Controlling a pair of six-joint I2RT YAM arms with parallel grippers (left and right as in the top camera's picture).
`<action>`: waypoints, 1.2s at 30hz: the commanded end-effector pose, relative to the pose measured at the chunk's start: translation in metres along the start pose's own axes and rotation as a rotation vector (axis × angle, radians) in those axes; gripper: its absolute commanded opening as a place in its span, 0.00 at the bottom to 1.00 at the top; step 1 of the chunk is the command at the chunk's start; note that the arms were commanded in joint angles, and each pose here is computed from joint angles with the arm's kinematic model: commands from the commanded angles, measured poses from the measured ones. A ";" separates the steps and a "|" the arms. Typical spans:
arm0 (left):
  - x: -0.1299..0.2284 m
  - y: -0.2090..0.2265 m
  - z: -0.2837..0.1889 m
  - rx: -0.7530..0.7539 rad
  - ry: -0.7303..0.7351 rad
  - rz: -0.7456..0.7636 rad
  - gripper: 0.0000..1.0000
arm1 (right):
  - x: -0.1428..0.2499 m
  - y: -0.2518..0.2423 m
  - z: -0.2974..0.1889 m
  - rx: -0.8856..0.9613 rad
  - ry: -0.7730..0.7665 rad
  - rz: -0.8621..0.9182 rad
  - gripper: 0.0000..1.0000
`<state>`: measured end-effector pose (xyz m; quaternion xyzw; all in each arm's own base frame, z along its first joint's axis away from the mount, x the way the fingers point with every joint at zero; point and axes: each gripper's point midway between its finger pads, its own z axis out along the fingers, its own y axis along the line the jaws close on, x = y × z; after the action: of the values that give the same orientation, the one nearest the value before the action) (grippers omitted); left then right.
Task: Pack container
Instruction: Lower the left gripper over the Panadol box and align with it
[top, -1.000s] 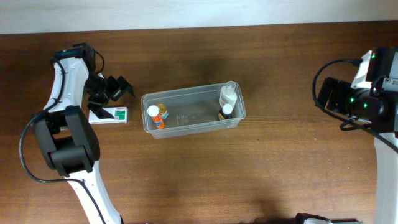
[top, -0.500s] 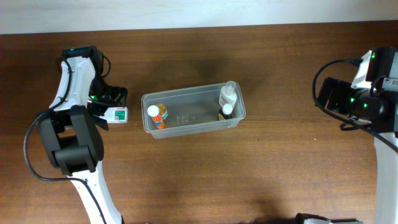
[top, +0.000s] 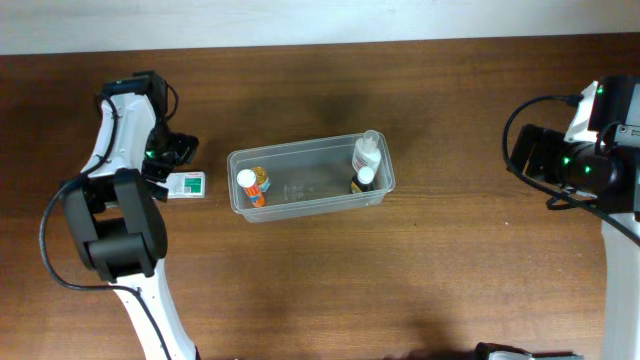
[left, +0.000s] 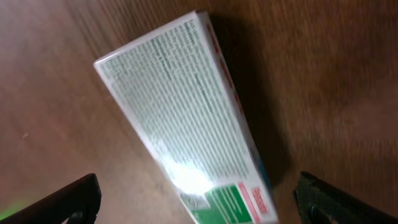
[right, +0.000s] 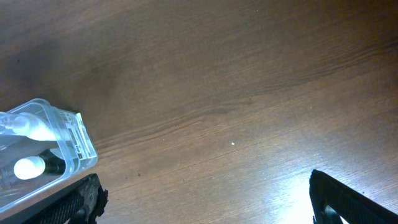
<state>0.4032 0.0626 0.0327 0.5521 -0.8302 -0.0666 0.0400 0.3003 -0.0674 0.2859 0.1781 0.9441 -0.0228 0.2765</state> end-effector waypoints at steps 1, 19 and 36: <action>0.006 0.010 0.026 -0.055 0.023 -0.009 1.00 | -0.005 -0.001 -0.004 0.000 -0.016 0.018 0.98; -0.003 -0.002 0.042 -0.008 -0.026 0.306 0.99 | -0.005 -0.001 -0.004 0.000 -0.016 0.018 0.98; -0.029 -0.021 0.039 0.006 -0.169 0.716 0.91 | -0.005 -0.001 -0.004 0.000 -0.016 0.018 0.98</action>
<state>0.4281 0.0773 0.0045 0.2772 -0.9580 -0.0725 -0.0116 0.3004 -0.0674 0.2859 0.1783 0.9440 -0.0228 0.2767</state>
